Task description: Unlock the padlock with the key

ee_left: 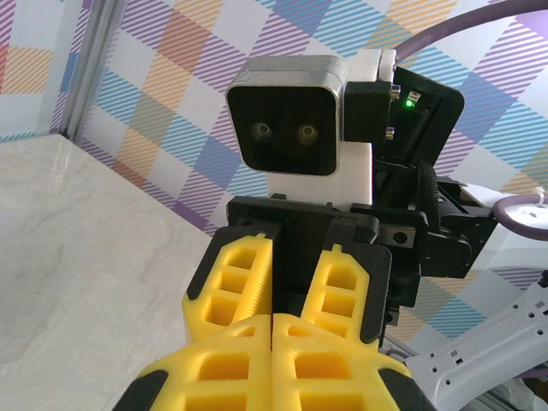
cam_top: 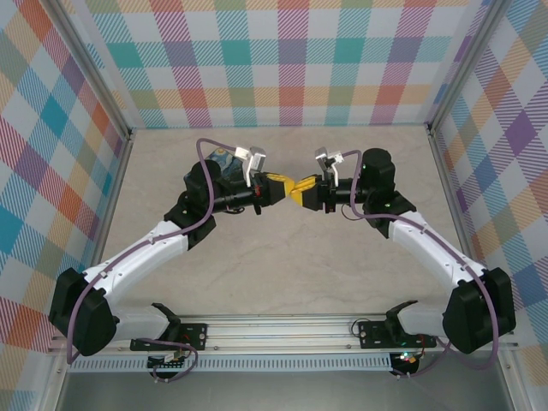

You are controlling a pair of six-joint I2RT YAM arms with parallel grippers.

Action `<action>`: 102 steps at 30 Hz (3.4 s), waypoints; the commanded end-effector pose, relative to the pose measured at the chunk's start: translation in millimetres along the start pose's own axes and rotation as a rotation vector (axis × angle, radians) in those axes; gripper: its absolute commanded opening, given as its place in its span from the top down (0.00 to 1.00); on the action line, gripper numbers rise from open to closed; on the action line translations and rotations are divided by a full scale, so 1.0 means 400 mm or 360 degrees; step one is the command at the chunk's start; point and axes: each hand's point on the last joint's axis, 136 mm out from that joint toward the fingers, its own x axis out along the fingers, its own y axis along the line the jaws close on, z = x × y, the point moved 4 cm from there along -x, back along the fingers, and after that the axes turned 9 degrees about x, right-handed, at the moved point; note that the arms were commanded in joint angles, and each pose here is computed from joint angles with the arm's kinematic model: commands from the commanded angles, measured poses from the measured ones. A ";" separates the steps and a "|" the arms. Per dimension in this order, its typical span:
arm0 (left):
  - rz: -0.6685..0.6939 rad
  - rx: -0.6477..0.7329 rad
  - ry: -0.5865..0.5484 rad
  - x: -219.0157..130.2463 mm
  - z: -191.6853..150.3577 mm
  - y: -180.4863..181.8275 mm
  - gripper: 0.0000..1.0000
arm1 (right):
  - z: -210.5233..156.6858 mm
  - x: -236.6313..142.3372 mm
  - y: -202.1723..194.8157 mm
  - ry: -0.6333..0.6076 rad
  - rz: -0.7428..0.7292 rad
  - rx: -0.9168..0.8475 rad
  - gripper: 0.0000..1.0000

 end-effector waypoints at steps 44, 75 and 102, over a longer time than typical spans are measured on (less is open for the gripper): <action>-0.0026 -0.0028 -0.0172 -0.005 0.006 -0.008 1.00 | 0.057 -0.014 0.046 -0.0174 0.0053 -0.0084 0.78; -0.0024 -0.0052 -0.0248 0.009 0.020 -0.008 1.00 | 0.050 -0.004 0.023 -0.0175 0.0077 -0.0029 0.83; 0.0302 -0.0003 -0.0226 -0.054 0.044 0.037 0.50 | 0.004 -0.023 0.003 -0.0100 -0.0151 -0.0042 1.00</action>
